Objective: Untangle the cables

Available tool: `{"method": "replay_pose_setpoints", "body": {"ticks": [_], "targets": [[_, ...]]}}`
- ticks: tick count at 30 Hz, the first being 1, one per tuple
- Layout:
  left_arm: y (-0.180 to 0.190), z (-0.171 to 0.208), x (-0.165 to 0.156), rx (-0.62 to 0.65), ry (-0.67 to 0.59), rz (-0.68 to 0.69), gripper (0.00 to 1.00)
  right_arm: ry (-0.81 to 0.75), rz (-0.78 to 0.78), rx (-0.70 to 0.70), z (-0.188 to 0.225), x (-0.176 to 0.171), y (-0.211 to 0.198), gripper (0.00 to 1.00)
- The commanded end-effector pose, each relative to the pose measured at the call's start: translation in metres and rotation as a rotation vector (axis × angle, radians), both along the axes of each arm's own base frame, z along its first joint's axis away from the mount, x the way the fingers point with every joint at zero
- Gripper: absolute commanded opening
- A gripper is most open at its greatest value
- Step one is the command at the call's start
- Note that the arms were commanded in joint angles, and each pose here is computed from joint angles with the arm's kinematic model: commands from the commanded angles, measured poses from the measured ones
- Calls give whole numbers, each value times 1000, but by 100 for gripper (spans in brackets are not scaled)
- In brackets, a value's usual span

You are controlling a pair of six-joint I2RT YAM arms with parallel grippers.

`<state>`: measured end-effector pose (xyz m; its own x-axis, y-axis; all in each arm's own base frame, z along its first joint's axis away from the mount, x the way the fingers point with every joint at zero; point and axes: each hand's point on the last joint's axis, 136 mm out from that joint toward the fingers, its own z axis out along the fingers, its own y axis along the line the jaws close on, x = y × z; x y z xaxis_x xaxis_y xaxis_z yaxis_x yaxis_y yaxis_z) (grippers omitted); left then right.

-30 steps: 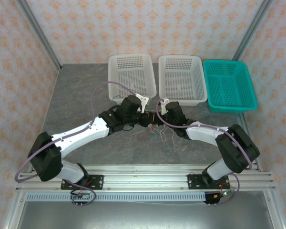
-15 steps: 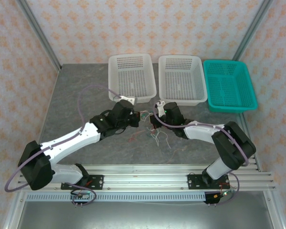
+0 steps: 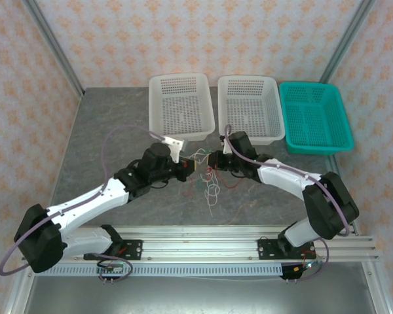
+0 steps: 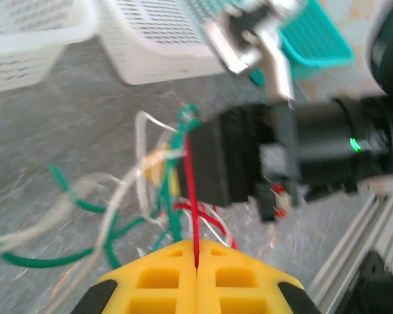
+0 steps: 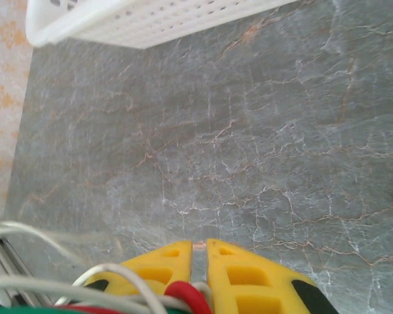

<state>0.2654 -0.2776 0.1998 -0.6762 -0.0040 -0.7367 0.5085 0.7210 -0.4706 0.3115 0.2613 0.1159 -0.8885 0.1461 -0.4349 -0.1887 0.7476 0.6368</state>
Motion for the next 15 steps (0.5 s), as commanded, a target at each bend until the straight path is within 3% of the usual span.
{"method": "replay_pose_setpoints", "body": {"ticks": [1, 5, 8, 11, 13, 15], "targets": [[-16, 17, -10, 49, -102, -104, 0, 139, -222, -40, -21, 9, -43, 0], [39, -1, 13, 26, -102, 165, 0, 174, -268, 211, 6, 13, -46, 0], [76, -12, 22, 11, -62, 298, 0, 186, -297, 299, 17, 10, -54, 0], [85, -11, 25, -2, -45, 335, 0, 194, -292, 359, 22, 3, -51, 0], [82, -6, 29, -75, -32, 337, 0, 206, -298, 372, 15, -2, -52, 2], [69, 5, 33, -193, -16, 306, 0, 210, -310, 276, -5, -12, -56, 8]]}}
